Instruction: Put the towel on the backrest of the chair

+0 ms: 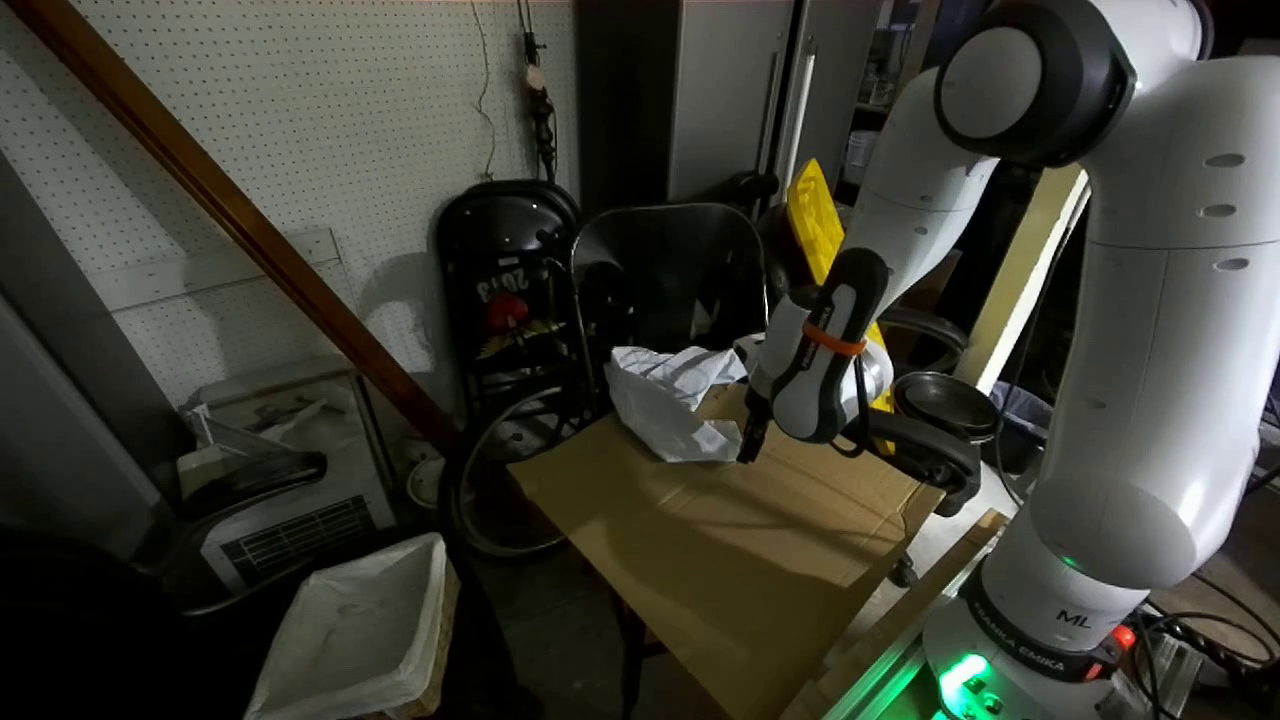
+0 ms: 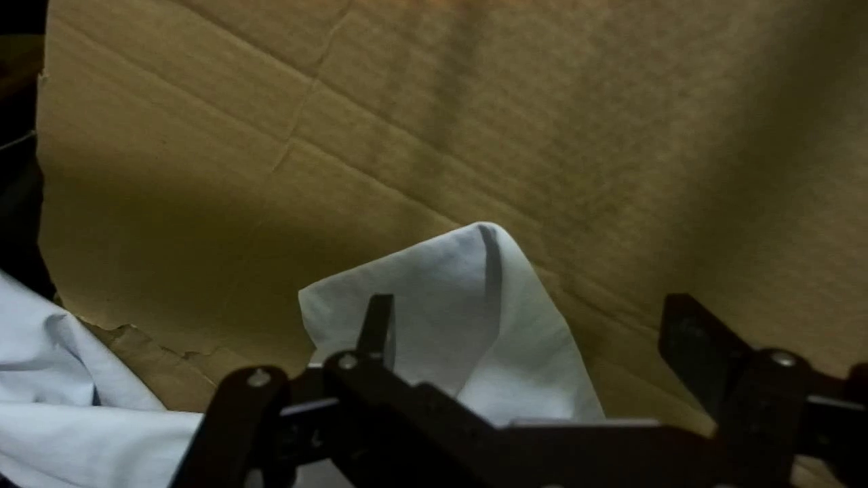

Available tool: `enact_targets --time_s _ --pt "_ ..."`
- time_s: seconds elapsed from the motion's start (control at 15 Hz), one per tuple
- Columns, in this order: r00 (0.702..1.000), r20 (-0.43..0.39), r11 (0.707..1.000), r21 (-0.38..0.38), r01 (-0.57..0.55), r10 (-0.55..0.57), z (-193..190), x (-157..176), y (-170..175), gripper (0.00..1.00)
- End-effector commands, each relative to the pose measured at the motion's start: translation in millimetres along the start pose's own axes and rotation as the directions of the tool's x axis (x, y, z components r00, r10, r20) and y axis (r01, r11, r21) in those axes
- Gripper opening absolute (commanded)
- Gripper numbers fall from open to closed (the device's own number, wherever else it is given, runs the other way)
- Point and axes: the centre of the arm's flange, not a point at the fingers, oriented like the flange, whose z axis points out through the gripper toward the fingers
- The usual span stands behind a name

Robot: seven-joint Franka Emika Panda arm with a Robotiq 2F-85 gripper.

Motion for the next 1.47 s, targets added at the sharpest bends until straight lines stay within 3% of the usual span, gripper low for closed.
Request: enact_targets --time_s 0.0,0.27,0.33,0.47,0.87,0.93,1.07,1.13,1.2,1.4 --pt "1.000 -0.011 1.000 0.002 0.019 -0.019 14 2 -12 1.00" --pt "0.999 -0.015 0.999 0.007 0.045 -0.045 23 4 -22 0.97" --pt "0.998 -0.034 0.998 0.005 0.061 -0.061 24 5 -24 0.74" --pt "0.994 -0.067 0.997 -0.002 0.081 -0.081 24 8 -27 0.69" --pt "0.984 -0.136 0.993 -0.031 0.111 -0.114 24 13 -26 0.25" --pt "0.983 -0.142 0.993 -0.036 0.111 -0.115 24 13 -26 0.22" --pt "0.982 -0.152 0.993 -0.043 0.108 -0.113 23 12 -24 0.24" --pt "0.981 -0.155 0.993 -0.049 0.108 -0.114 23 12 -24 0.30" --pt "0.981 -0.156 0.993 -0.056 0.104 -0.112 22 10 -24 0.43" --pt "0.984 -0.149 0.993 -0.070 0.090 -0.100 20 4 -22 0.62"
